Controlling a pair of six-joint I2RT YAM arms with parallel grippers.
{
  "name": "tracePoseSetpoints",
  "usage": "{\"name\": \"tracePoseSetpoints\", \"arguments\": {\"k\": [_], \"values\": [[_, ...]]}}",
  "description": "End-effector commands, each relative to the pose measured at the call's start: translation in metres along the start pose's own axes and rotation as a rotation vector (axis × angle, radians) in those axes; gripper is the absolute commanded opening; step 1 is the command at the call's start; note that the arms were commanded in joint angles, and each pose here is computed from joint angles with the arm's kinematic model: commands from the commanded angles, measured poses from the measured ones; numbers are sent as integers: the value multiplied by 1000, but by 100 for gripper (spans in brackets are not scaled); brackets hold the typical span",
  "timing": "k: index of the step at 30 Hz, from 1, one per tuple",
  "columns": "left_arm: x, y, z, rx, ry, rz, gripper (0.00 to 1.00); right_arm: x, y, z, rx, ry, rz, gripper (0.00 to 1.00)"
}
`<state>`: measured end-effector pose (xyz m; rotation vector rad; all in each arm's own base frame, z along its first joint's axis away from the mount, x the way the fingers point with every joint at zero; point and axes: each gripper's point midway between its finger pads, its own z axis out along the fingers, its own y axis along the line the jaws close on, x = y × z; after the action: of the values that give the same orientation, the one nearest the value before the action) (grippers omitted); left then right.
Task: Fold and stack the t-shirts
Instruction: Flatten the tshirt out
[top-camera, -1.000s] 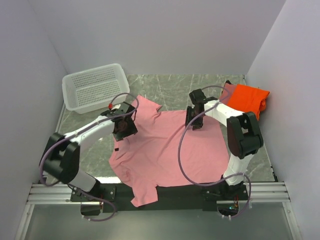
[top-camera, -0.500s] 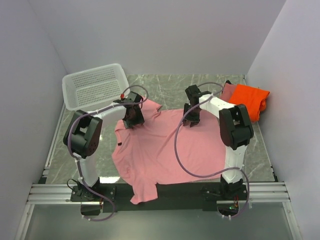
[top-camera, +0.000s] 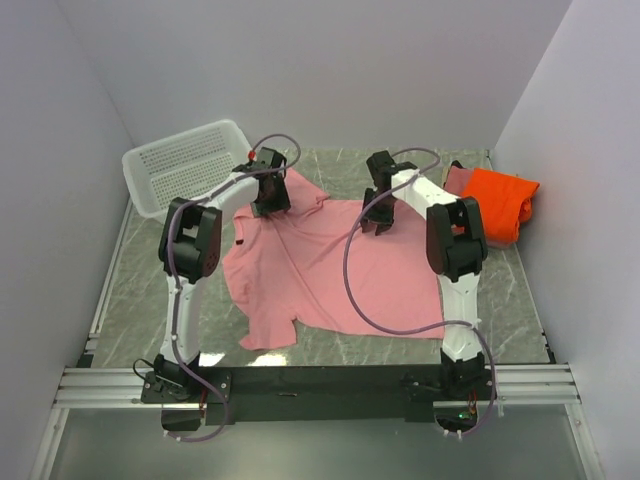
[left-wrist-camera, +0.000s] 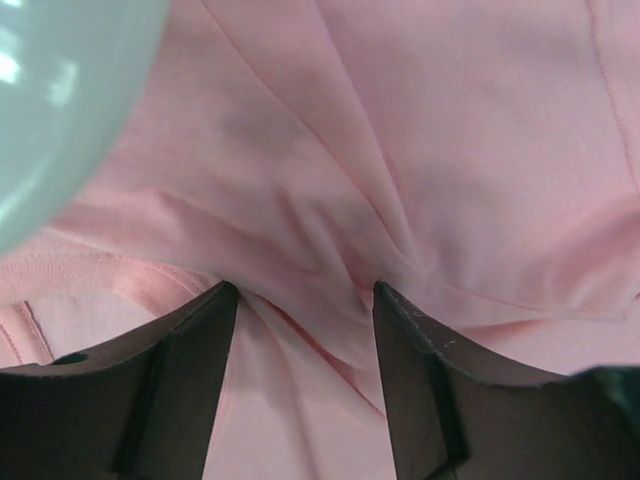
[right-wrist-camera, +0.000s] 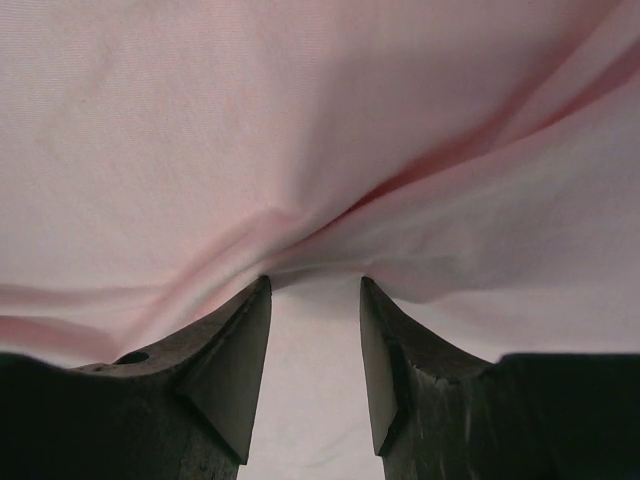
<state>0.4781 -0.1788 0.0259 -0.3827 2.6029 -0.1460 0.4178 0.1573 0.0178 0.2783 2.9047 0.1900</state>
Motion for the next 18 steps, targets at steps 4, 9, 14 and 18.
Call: {"name": "tracePoseSetpoints", "arguments": {"k": [4,9,14,18], "values": [[-15,-4,29,11,29,103,72,-35,-10,8,36,-25,25,48],[-60,-36,-13,121,-98,101,88,-60,5,-25,-39,-127,-29,51],[-66,-60,-65,243,-154,100,91,-70,14,-70,-93,-225,-47,53],[-44,-69,-98,290,-156,120,92,-54,10,-89,-114,-242,-50,53]]}}
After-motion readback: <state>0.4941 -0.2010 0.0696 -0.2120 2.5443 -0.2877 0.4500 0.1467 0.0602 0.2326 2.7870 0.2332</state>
